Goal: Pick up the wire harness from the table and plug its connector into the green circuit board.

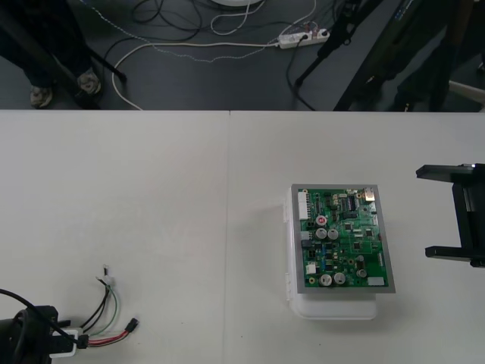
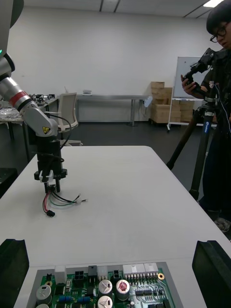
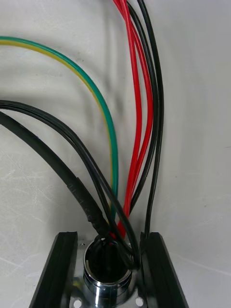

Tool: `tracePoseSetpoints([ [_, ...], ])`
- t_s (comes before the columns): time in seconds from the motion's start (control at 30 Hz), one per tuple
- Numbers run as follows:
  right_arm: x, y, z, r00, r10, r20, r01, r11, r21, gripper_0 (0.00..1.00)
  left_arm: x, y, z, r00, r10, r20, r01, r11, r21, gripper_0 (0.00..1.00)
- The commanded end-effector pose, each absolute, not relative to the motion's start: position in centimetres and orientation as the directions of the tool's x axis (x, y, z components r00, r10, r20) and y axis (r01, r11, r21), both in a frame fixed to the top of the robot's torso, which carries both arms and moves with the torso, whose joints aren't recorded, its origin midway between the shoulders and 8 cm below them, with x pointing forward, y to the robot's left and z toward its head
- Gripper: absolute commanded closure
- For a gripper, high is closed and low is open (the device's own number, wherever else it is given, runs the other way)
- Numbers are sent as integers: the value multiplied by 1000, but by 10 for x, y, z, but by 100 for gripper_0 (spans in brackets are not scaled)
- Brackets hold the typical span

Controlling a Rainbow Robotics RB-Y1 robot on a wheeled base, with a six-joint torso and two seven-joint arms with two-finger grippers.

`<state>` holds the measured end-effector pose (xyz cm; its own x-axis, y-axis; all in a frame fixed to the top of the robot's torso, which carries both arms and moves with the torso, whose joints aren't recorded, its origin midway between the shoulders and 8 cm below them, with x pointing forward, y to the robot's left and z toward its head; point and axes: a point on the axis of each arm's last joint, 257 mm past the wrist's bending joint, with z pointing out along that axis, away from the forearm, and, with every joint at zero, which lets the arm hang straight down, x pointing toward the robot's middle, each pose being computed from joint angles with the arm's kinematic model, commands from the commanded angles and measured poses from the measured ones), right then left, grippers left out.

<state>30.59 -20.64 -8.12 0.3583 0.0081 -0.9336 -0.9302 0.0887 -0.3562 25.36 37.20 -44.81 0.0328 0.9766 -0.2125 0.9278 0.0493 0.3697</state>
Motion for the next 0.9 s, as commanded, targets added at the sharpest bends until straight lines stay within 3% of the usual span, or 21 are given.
tracePoseSetpoints([
  [0.03, 298, -211, -78, 370, -15, -929, -926, 72, -370, 0, 267, 377, -439, 111, 978, -176, 910, -29, 413, 100],
  [0.9, 269, -203, -75, 333, 11, -943, -943, 6, -332, 0, 293, 376, -405, 66, 964, -259, 894, 59, 444, 100],
])
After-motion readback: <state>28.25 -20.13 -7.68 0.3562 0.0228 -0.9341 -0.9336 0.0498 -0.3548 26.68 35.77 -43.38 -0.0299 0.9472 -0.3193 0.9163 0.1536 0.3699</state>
